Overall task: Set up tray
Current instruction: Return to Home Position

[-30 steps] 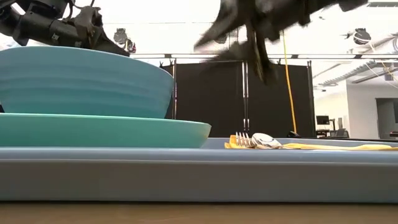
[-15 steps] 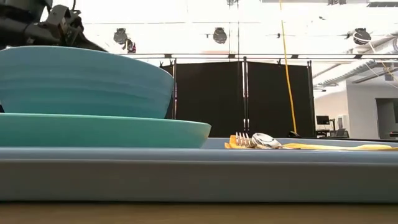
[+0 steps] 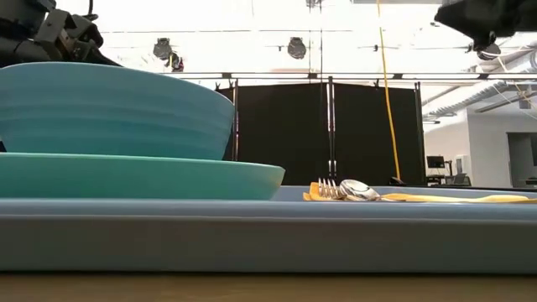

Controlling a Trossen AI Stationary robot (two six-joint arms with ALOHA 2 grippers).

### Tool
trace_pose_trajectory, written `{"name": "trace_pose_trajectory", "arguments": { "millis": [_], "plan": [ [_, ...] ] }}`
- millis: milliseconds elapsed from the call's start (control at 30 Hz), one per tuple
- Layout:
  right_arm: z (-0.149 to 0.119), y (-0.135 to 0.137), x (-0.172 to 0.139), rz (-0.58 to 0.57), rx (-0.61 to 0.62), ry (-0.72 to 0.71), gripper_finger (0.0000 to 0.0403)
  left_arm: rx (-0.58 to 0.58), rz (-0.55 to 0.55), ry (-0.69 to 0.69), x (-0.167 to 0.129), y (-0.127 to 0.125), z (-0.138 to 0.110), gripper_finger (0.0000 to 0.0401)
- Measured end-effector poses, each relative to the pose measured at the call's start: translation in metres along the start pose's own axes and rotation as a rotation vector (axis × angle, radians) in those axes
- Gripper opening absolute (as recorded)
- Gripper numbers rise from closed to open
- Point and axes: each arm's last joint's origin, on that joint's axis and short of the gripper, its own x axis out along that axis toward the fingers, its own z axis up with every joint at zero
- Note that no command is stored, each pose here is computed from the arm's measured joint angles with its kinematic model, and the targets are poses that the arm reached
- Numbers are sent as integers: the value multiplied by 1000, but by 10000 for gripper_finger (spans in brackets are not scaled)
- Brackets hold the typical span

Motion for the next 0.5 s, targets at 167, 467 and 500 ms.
{"name": "trace_pose_trajectory", "arguments": {
  "millis": [167,467,500],
  "plan": [
    [-15,10,1,64,-86,35,89,37,-29,-12,-1,-5,-4,87],
    [-52,29,-4,431,26,116,89,4,-66,-43,1,-5,-21,87],
    [-57,31,-4,442,32,118,89,4,-77,-43,1,-5,-21,87]
  ]
}}
